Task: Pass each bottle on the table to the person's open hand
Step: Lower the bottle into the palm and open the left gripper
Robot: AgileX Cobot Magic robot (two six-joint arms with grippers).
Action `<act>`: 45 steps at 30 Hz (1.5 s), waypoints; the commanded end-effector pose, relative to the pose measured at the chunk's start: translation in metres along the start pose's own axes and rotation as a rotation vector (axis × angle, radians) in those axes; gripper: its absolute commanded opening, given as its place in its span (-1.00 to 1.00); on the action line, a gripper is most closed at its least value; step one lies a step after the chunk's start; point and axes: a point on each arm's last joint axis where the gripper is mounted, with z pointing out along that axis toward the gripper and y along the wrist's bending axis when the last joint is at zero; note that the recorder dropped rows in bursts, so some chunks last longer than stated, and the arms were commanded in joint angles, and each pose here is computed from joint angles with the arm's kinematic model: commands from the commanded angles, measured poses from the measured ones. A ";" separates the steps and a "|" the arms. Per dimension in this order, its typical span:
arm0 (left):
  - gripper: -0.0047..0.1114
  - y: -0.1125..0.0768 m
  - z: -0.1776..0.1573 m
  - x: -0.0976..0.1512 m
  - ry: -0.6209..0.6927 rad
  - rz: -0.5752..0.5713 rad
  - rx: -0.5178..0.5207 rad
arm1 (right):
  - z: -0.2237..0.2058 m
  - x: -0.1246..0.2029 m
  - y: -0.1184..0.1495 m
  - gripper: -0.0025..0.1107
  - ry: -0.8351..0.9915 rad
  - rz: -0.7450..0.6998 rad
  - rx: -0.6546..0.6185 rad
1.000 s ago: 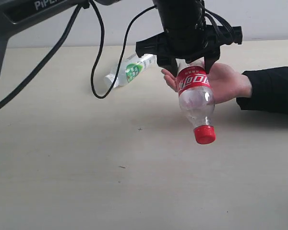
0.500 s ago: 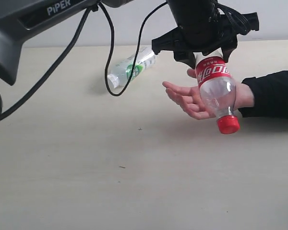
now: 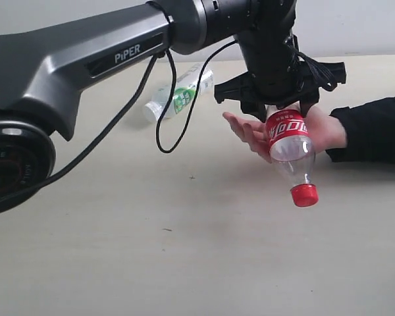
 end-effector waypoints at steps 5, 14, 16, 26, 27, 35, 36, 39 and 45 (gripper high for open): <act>-0.92 -0.001 0.004 -0.002 -0.023 0.004 0.013 | 0.000 0.001 0.000 -0.96 -0.002 -0.002 0.003; -0.92 0.001 0.004 -0.002 -0.011 0.005 0.001 | 0.000 0.001 0.000 -0.96 -0.002 -0.002 0.003; -0.92 0.001 0.004 -0.002 -0.011 0.005 0.001 | 0.000 0.001 0.000 -0.96 -0.002 -0.002 0.003; 0.10 0.000 0.004 -0.001 -0.009 0.011 0.004 | 0.000 0.001 0.000 -0.96 -0.002 -0.002 0.003; 0.21 0.000 0.004 -0.001 -0.009 0.011 0.003 | 0.000 0.001 0.000 -0.96 -0.002 -0.002 0.003; 0.31 0.001 0.005 -0.001 -0.006 0.027 0.001 | 0.000 0.001 0.000 -0.96 -0.002 -0.002 0.003; 0.31 0.001 0.005 -0.001 -0.006 0.029 0.001 | 0.000 0.001 0.000 -0.96 -0.002 -0.002 0.003; 0.31 0.001 0.005 -0.001 -0.007 0.029 0.002 | 0.000 0.001 0.000 -0.96 -0.002 -0.002 0.003; 0.31 -0.001 0.001 -0.003 -0.026 0.034 0.019 | 0.000 0.001 0.000 -0.96 -0.002 -0.002 0.003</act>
